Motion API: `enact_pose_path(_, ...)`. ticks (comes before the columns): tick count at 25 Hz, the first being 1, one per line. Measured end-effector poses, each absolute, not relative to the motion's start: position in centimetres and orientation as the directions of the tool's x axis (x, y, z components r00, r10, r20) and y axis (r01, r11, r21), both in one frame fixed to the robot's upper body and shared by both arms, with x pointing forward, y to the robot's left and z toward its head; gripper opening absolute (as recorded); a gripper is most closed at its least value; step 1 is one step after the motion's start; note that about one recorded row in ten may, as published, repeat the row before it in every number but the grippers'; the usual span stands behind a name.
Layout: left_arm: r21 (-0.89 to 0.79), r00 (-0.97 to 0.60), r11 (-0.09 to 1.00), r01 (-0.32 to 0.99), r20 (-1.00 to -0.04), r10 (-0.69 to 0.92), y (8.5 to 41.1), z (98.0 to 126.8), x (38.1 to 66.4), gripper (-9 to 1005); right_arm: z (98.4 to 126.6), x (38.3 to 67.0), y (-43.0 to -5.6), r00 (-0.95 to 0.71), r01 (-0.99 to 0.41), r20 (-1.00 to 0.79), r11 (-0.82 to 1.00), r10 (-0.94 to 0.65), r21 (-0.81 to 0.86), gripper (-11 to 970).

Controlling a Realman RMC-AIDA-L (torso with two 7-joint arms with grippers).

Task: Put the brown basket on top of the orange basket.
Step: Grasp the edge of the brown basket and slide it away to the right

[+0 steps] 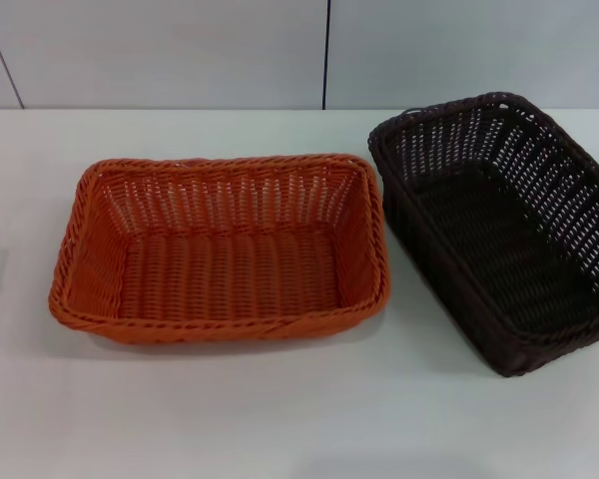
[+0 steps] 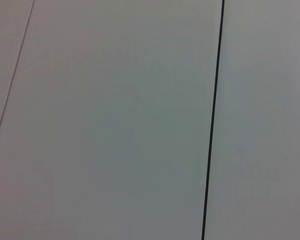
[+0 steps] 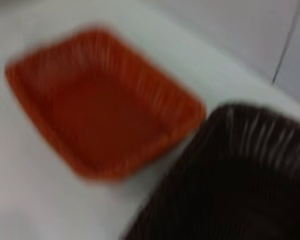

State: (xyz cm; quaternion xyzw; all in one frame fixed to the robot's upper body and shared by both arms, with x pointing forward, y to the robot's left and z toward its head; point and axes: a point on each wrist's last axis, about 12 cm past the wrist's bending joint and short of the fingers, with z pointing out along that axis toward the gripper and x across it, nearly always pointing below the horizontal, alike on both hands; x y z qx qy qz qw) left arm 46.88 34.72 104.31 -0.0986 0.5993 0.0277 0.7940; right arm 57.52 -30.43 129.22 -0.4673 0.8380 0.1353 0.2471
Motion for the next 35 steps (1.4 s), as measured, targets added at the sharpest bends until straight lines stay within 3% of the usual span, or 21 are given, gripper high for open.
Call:
enact_pose_path(8, -0.146, 0.270, 0.977, -0.154, -0.958, -0.100, 34.5, 104.0, 46.7, 786, 127.6, 56.7, -26.5, -0.261, -0.921, -0.424, 0.356, -0.867, -0.160, 818)
enact_pose_path(13, -0.154, 0.264, 0.978, -0.142, -0.958, -0.112, 34.2, 103.8, 46.5, 786, 127.1, 55.5, -25.2, -0.168, -0.960, -0.372, 0.237, -0.913, -0.150, 818)
enact_pose_path(22, -0.156, 0.262, 0.979, -0.128, -0.958, -0.118, 33.9, 103.8, 46.3, 786, 126.9, 54.1, -26.2, -0.112, -0.984, -0.325, 0.150, -0.939, -0.093, 819)
enact_pose_path(35, -0.152, 0.258, 0.980, -0.127, -0.959, -0.116, 34.0, 103.7, 46.1, 786, 125.1, 54.3, -26.2, -0.083, -0.995, -0.318, 0.097, -0.945, -0.030, 818)
